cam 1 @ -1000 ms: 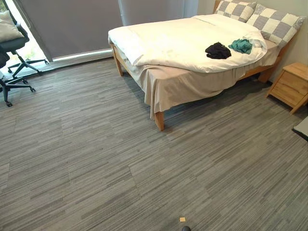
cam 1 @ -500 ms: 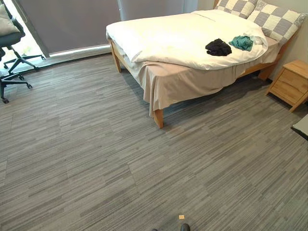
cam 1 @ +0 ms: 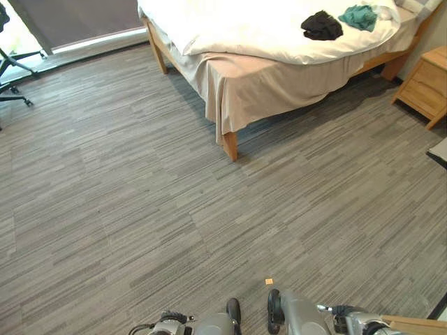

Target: Tidy up the quilt and then pick up the clothes from the bed and put them into the laundry hamper.

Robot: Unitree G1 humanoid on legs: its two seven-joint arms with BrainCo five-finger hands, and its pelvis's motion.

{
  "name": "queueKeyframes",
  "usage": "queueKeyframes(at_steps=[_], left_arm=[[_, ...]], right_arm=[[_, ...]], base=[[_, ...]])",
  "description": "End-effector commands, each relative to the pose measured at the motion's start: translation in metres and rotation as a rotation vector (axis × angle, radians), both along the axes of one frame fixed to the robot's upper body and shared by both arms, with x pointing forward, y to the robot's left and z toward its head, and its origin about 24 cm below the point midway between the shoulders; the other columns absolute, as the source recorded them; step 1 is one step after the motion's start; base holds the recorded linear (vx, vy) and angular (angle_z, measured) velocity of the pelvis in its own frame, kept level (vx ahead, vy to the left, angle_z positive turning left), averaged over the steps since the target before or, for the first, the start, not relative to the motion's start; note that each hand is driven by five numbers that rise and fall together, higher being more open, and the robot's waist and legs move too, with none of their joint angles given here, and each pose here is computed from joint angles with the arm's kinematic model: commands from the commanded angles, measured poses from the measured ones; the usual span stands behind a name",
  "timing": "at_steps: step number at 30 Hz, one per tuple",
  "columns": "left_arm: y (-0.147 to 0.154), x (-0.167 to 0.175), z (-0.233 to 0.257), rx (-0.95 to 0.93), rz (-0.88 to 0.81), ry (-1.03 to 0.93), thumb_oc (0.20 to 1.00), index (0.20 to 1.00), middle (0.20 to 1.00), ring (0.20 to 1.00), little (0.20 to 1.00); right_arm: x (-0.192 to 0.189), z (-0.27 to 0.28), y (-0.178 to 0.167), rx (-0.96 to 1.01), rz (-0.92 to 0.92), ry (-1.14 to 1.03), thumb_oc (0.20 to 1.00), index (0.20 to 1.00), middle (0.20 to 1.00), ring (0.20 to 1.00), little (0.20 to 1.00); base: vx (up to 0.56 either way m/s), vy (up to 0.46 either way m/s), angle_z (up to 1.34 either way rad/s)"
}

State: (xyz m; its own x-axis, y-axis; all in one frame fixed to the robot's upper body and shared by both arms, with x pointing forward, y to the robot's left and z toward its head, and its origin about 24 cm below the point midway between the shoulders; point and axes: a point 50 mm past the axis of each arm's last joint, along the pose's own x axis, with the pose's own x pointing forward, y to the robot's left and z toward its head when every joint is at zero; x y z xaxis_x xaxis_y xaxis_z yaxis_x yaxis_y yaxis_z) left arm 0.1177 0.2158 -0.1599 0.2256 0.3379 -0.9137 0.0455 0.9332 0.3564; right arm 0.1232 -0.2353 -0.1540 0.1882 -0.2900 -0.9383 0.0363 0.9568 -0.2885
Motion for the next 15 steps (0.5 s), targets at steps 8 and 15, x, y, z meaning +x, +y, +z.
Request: queueKeyframes(at_steps=[8, 15], left_arm=[[0.0, -0.023, -0.006, 0.017, -0.009, 0.075, 1.0, 1.0, 1.0, 1.0, 1.0], [-0.007, -0.041, -0.01, 0.007, -0.014, 0.161, 1.0, 1.0, 1.0, 1.0, 1.0]], right_arm=[[-0.048, -0.014, 0.016, 0.068, -0.038, 0.167, 1.0, 1.0, 1.0, 1.0, 1.0], [-0.075, -0.017, 0.011, 0.036, -0.018, 0.241, 1.0, 1.0, 1.0, 1.0, 1.0]], base=[[0.54, -0.119, 0.14], [0.71, -0.151, 0.28]])
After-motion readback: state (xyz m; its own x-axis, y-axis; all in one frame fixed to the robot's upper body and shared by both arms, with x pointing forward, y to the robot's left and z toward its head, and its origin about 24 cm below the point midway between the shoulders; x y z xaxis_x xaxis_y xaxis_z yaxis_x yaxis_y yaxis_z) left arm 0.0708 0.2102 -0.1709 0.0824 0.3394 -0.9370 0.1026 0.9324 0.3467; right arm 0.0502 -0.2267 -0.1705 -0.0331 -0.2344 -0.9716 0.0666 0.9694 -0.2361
